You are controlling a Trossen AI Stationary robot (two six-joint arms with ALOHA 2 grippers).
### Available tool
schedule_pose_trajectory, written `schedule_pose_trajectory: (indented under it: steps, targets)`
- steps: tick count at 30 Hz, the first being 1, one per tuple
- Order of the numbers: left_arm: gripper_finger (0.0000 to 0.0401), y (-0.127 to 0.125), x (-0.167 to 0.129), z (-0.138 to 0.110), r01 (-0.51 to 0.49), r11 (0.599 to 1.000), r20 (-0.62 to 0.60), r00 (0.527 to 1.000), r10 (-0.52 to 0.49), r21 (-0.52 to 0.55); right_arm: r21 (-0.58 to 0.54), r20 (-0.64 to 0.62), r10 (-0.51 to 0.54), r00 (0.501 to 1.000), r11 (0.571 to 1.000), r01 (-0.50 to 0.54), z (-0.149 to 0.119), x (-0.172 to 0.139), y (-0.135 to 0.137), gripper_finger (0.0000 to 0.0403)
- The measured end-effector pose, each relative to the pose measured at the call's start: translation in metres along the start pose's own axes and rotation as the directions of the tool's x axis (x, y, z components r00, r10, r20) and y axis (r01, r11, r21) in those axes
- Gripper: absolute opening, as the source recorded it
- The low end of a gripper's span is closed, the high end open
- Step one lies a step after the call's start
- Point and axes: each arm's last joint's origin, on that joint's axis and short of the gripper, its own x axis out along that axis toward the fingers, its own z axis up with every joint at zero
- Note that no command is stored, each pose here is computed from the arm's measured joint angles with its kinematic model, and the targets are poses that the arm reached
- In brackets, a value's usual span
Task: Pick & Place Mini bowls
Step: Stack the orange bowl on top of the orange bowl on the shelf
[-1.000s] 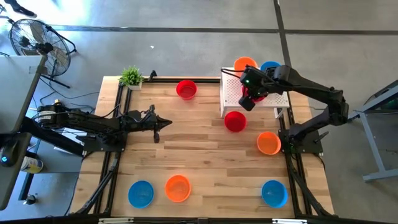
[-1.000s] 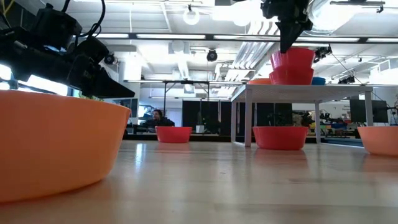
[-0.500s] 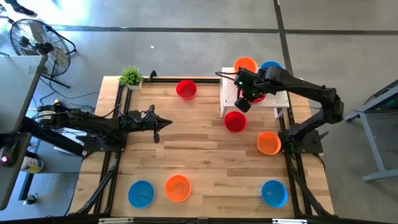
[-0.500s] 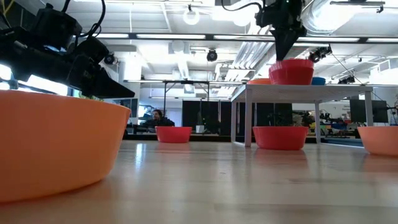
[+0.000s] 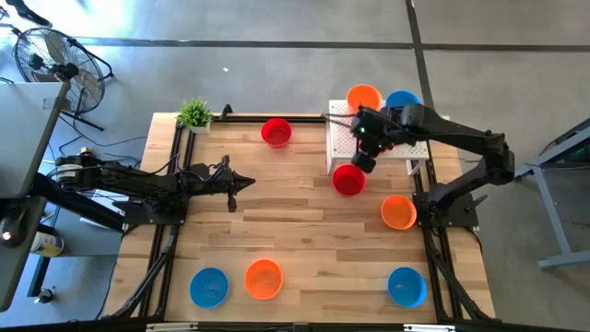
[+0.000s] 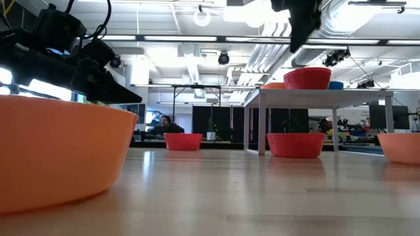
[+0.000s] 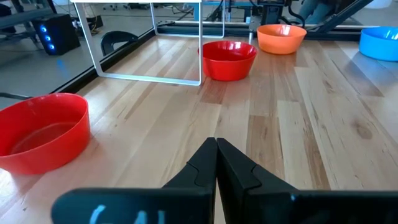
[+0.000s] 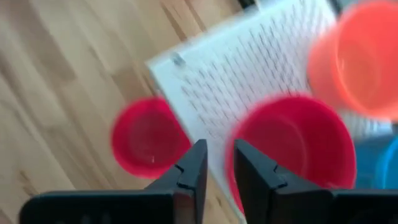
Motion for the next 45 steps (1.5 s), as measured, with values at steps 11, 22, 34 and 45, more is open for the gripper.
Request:
schedule_pose_trajectory:
  steps: [11,22,34,45]
  targets:
    - [0.0001,-0.001,0.0,-0.002,0.038,0.985,-0.017,0.999,-0.042,-0.168,-0.18,0.437,0.226,0.87,0.97,-0.162,-0.041,0.019,0.054,0.001]
    - [0.0001,-0.001,0.0,0.0,0.024,0.979,-0.003,1.0,-0.025,-0.204,-0.204,0.472,0.223,0.853,0.969,-0.14,-0.104,0.048,0.103,0.0014]
    - [0.0001,0.0,0.0,0.0,0.005,0.984,0.004,1.0,-0.005,-0.179,-0.116,0.332,0.225,0.916,0.973,-0.197,-0.169,0.035,0.138,0.0014]
    - [0.0001,0.0,0.0,0.0,0.005,0.984,0.002,1.0,-0.004,-0.179,0.174,0.009,0.08,0.997,0.981,-0.08,-0.204,0.051,0.14,0.0099]
